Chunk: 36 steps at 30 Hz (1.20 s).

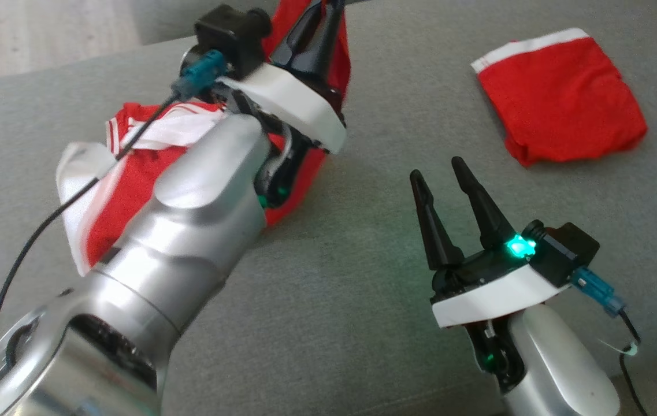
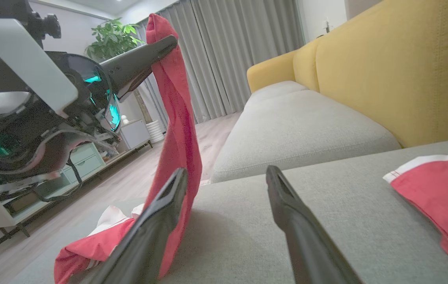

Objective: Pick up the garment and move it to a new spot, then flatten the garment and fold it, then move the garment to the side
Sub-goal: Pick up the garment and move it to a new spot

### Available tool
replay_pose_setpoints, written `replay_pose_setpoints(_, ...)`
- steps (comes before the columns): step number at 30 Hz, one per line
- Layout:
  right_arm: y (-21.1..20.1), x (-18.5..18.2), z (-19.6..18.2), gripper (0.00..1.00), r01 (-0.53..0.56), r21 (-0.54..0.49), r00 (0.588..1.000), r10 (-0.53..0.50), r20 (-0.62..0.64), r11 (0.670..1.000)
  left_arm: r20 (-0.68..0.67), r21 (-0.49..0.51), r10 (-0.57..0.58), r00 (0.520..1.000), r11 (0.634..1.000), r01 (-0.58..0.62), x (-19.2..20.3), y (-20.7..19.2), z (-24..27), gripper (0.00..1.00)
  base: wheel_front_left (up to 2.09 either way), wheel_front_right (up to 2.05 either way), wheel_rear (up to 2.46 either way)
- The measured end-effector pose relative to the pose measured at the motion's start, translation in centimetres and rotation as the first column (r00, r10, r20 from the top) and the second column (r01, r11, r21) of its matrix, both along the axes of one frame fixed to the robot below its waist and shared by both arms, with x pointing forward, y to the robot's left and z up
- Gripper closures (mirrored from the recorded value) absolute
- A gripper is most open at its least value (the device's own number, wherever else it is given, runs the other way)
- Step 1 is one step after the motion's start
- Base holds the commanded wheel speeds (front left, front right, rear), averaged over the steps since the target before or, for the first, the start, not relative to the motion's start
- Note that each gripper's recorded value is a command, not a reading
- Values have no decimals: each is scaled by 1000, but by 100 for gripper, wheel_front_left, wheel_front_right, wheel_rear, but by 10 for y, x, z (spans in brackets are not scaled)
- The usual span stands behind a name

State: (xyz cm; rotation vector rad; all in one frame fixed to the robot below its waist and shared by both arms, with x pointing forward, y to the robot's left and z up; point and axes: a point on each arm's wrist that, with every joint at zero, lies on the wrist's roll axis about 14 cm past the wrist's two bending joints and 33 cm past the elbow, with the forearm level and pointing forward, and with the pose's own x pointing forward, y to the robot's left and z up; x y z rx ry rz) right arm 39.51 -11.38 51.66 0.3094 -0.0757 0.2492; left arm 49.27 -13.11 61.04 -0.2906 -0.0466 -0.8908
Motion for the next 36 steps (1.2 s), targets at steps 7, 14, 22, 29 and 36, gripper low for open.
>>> replay_pose_setpoints(7,-14,0,-12,0,42,-2,998,-42,-37,999,-48,21,-133,990,991,134,-34,-40,-29,0,0,0,0)
replay_pose_setpoints(14,-7,8,-13,0,23,3,999,-22,-35,1000,-74,89,-30,997,995,36,-15,-9,-51,0,0,0,0)
replay_pose_setpoints(22,8,11,-11,0,-19,-14,1000,18,-21,1000,4,226,259,966,941,-253,-1,109,-82,0,0,0,0)
replay_pose_setpoints(29,27,5,-12,0,-70,-22,997,69,-20,997,-50,339,481,875,833,-438,-68,213,-144,0,0,0,0)
replay_pose_setpoints(36,41,-2,-11,0,-112,-32,994,112,-17,993,-92,330,586,805,781,-530,-124,244,-158,0,0,0,0)
